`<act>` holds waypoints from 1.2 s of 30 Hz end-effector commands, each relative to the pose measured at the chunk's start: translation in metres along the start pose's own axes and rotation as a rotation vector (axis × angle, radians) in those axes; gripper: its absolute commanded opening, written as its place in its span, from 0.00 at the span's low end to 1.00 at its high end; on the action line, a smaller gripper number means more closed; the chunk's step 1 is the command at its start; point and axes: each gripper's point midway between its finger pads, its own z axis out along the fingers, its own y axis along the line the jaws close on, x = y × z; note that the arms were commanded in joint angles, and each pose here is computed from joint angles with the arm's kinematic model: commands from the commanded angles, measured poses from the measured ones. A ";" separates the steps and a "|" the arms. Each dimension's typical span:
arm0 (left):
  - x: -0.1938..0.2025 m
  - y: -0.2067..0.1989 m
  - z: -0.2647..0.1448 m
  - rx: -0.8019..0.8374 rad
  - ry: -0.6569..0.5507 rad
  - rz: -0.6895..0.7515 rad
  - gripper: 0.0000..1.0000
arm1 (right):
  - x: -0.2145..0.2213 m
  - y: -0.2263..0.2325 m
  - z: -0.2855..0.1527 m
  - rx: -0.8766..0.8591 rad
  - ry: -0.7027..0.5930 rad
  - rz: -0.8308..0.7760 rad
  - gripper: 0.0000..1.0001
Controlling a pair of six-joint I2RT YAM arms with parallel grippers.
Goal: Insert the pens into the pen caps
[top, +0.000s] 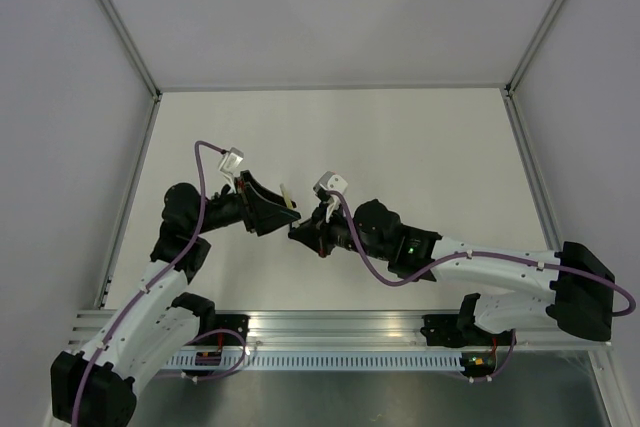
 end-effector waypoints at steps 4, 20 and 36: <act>-0.020 -0.010 0.001 -0.010 -0.057 0.016 0.72 | -0.021 0.018 -0.007 -0.069 -0.062 0.018 0.00; -0.051 -0.025 0.001 -0.034 -0.134 0.029 0.72 | -0.018 0.021 -0.016 -0.086 -0.051 0.015 0.00; -0.061 -0.033 -0.001 -0.039 -0.157 0.059 0.61 | -0.012 0.022 -0.015 -0.097 -0.027 0.023 0.00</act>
